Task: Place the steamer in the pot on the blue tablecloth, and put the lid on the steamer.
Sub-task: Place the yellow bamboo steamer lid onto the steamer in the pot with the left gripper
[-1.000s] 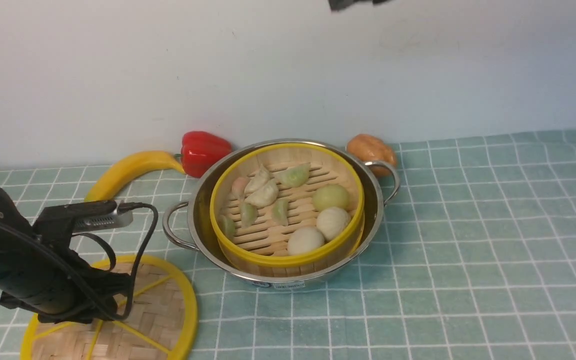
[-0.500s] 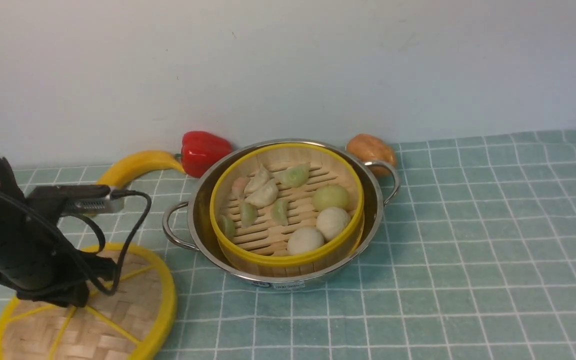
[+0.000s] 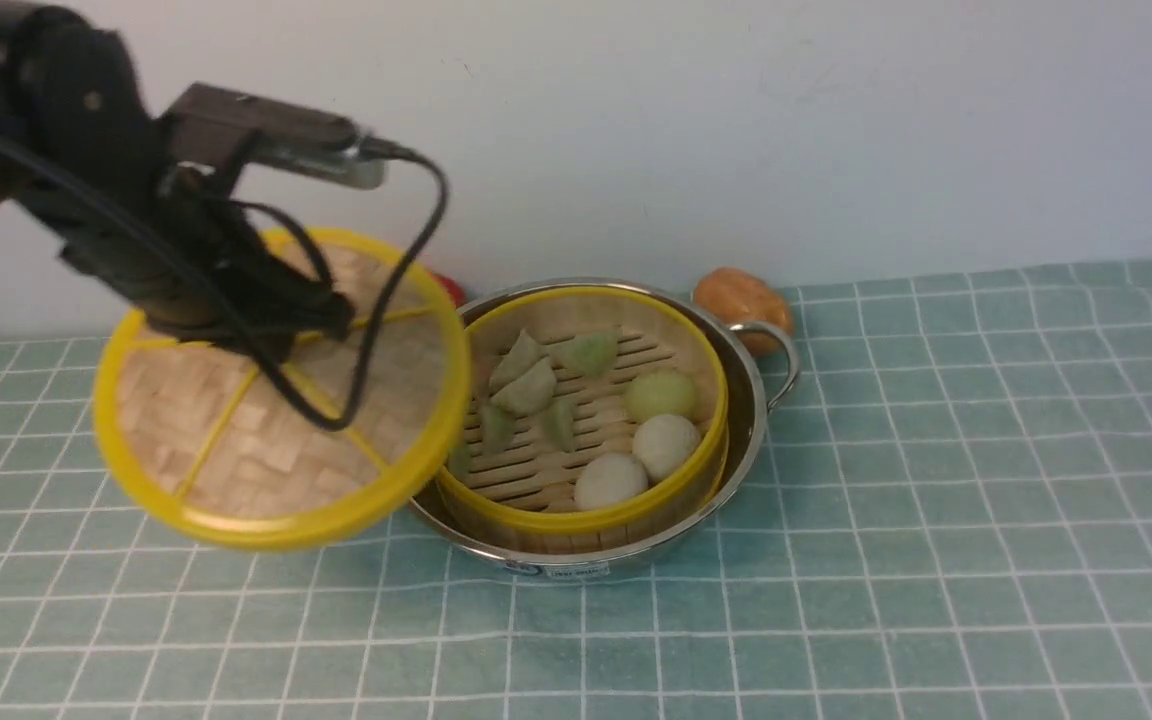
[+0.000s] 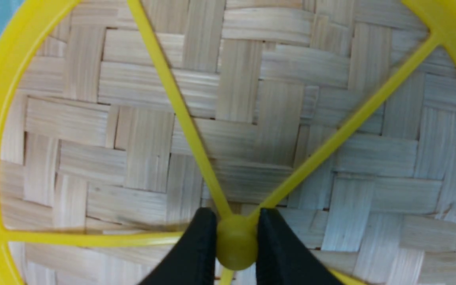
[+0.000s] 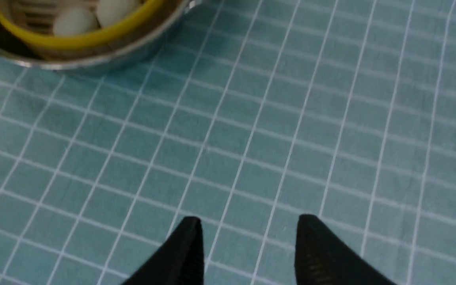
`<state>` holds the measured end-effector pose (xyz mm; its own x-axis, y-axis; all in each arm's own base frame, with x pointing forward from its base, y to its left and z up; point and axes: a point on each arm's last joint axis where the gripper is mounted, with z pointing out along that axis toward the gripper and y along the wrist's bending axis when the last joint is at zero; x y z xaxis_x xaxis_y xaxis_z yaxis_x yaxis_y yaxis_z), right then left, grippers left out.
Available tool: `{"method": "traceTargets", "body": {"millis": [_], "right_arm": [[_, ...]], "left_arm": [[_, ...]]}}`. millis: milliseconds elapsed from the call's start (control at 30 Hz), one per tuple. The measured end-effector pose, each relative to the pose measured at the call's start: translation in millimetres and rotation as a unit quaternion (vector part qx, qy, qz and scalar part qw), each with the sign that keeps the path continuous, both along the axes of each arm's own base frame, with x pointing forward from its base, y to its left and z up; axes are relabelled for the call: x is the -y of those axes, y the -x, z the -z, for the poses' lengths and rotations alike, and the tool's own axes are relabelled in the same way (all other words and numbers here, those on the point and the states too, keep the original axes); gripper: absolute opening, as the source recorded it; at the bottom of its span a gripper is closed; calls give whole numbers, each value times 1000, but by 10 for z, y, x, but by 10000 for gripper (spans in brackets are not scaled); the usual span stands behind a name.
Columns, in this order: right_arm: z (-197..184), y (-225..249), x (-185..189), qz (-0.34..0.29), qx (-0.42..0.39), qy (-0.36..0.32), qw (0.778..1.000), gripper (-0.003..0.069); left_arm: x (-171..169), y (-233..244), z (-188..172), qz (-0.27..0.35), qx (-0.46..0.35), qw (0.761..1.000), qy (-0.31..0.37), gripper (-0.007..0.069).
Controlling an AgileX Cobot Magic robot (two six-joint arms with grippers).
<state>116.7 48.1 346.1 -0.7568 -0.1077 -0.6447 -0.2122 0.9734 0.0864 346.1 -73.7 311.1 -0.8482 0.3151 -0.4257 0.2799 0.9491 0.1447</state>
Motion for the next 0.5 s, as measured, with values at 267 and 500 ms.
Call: {"method": "traceTargets", "body": {"millis": [267,500], "right_arm": [[598,269,3,0,-30,-79,996,3],[618,272,-16,-1,-29,-94,995,-13]], "left_arm": [[858,-343,120,90,12,996,11,117],[1329,-566,367,124,-9,992,8,117]]}}
